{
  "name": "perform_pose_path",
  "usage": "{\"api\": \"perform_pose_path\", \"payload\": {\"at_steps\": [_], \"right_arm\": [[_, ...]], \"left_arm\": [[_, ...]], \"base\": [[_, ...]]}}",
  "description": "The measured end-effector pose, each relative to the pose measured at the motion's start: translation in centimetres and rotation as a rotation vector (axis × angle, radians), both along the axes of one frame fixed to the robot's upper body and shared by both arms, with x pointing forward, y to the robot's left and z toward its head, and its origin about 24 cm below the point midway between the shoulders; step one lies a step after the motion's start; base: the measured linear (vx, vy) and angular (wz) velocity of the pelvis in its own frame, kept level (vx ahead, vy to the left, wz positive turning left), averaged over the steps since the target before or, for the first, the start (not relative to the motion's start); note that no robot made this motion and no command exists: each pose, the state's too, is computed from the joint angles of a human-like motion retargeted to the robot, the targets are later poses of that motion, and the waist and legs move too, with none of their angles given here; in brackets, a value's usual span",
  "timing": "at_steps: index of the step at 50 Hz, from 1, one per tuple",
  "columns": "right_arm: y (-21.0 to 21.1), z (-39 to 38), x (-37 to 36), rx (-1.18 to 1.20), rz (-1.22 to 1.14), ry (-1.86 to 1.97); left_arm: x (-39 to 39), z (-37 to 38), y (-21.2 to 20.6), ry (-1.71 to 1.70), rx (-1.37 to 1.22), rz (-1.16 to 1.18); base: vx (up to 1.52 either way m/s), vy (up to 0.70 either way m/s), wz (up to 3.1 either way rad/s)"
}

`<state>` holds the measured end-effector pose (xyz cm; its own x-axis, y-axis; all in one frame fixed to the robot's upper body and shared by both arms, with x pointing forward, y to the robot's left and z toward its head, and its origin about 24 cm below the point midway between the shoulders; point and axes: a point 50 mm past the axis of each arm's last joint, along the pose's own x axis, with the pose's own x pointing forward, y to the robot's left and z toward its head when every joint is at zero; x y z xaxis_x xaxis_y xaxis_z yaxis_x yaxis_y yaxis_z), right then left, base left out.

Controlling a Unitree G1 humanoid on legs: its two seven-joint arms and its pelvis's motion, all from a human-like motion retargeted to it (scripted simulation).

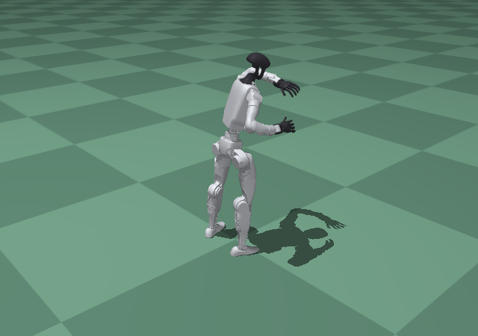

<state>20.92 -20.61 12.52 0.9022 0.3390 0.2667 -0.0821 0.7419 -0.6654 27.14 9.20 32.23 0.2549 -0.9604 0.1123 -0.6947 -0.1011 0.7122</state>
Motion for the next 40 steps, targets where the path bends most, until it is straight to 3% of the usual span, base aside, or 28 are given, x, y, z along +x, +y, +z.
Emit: {"api": "perform_pose_path", "payload": {"at_steps": [5, 15, 21, 25, 31, 36, 40], "right_arm": [[0.5, -0.2, -0.1, 0.041, 0.017, 0.005], [0.6, 0.2, -0.4, 0.049, 0.043, -0.004], [0.2, 0.8, -0.2, -0.052, 0.071, -0.013], [-0.1, 1.0, 0.0, -0.062, 0.054, -0.025], [-0.6, 0.9, -0.1, -0.055, 0.027, -0.007], [-0.4, 0.2, -0.1, -0.018, 0.013, 0.017], [0.1, -0.1, -0.1, 0.011, 0.019, 0.026]], "left_arm": [[-0.2, -3.8, 3.6, 0.165, -0.014, 0.098], [3.7, -4.0, 20.8, 0.146, -0.11, 0.913], [4.2, -0.4, 26.2, -0.026, -0.164, 1.192], [6.0, 4.6, 23.1, -0.165, -0.188, 1.133], [6.4, 6.7, 12.3, -0.224, -0.151, 0.687], [2.6, 4.5, 3.6, -0.157, -0.068, 0.242], [-0.7, 0.8, 1.1, -0.031, -0.01, 0.028]], "base": [[0.02, 0.01, -0.14], [0.0, -0.03, -0.21], [-0.01, 0.0, 0.08], [-0.02, 0.01, 0.36], [0.0, 0.04, 0.28], [0.0, 0.01, 0.04], [0.0, 0.0, 0.0]]}}
